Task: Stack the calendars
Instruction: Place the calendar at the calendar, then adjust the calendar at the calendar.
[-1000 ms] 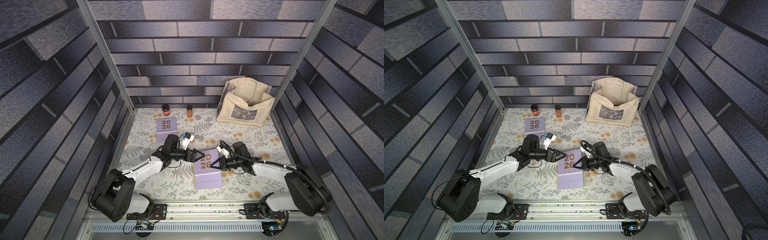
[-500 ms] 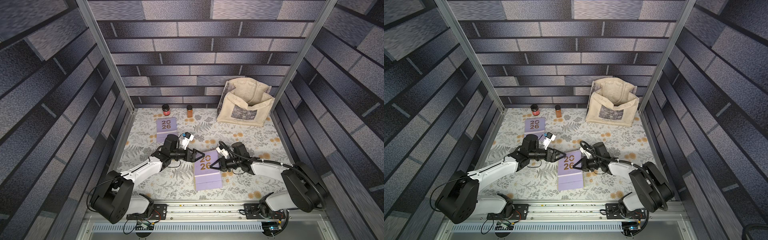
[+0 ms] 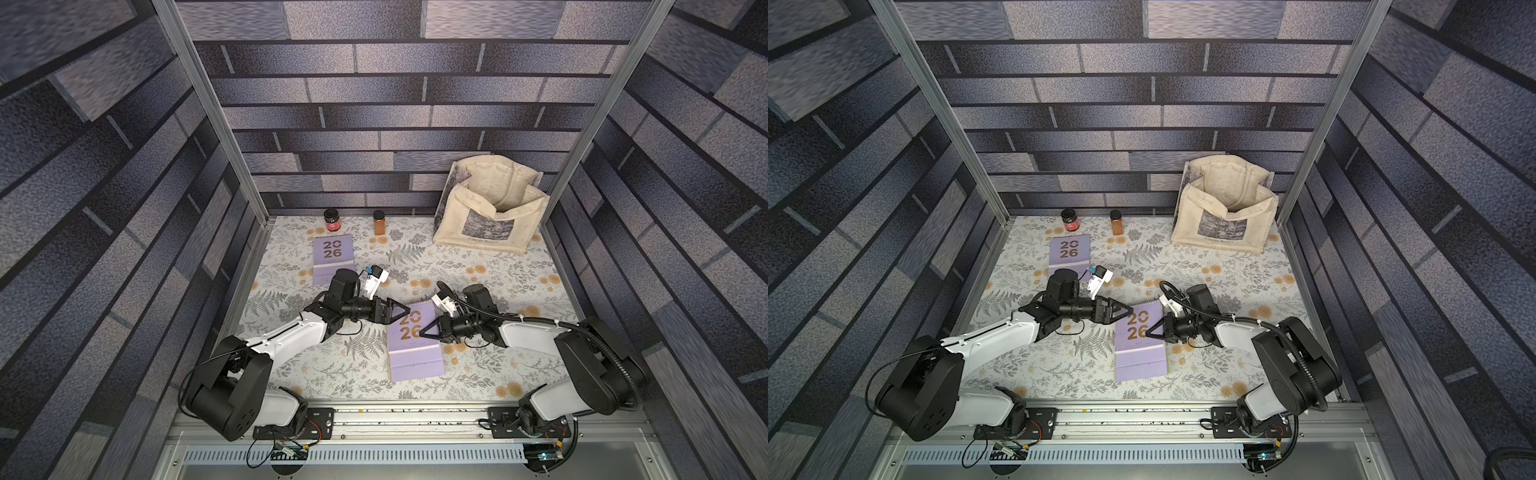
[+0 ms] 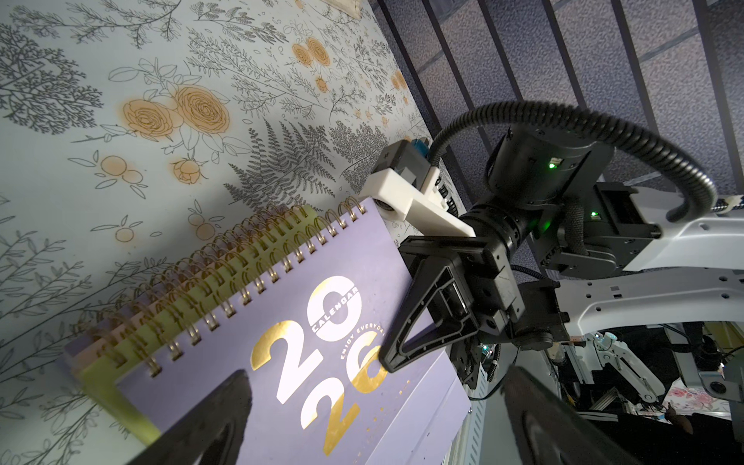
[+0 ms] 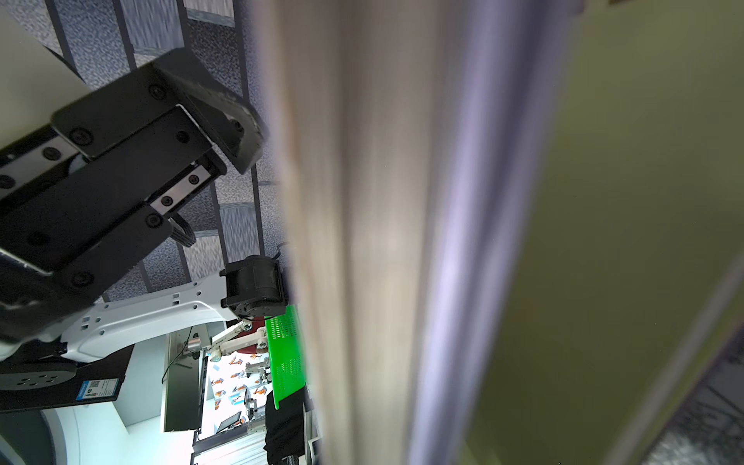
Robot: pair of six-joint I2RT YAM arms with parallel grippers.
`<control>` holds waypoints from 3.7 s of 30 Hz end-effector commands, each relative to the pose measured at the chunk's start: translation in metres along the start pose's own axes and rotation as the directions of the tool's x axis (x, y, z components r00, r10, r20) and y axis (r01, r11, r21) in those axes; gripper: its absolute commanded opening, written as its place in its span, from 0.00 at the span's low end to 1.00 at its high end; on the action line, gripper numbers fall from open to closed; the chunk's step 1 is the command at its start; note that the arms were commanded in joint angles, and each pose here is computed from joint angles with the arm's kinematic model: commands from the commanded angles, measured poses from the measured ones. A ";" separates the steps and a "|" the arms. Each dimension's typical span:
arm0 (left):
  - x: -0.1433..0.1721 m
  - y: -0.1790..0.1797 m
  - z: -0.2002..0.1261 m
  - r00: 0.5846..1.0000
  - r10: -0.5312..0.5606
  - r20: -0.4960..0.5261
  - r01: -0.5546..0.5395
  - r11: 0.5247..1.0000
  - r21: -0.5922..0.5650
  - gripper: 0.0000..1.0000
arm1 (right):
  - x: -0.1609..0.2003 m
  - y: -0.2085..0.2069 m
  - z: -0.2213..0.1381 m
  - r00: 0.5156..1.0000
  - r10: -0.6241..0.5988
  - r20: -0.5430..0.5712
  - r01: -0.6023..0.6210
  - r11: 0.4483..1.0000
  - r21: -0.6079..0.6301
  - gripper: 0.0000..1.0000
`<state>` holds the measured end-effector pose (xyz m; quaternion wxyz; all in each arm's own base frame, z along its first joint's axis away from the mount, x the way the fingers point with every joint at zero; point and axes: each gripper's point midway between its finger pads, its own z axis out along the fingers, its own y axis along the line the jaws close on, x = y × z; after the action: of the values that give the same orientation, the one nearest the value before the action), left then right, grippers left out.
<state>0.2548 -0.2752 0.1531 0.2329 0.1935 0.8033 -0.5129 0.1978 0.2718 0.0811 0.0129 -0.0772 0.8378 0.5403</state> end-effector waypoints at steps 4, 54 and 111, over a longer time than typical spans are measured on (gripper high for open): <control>0.009 0.005 0.007 0.999 0.002 -0.037 -0.001 1.000 0.025 1.00 | -0.003 -0.022 0.002 0.999 0.040 0.018 -0.041 0.996 0.081 0.00; 0.039 0.044 0.032 0.987 -0.108 -0.118 0.105 0.994 -0.035 0.96 | -0.002 -0.034 -0.017 0.998 0.030 0.052 -0.042 0.963 0.265 0.62; -0.017 0.067 -0.055 0.976 -0.069 0.205 0.128 0.948 -0.290 1.00 | -0.020 -0.018 -0.014 0.995 -0.072 0.069 0.020 0.826 0.564 1.00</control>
<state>0.2981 -0.2043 0.1417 0.3199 0.0778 0.8474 -0.4166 0.2186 0.2525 0.0712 0.0867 -0.0748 0.9520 0.2840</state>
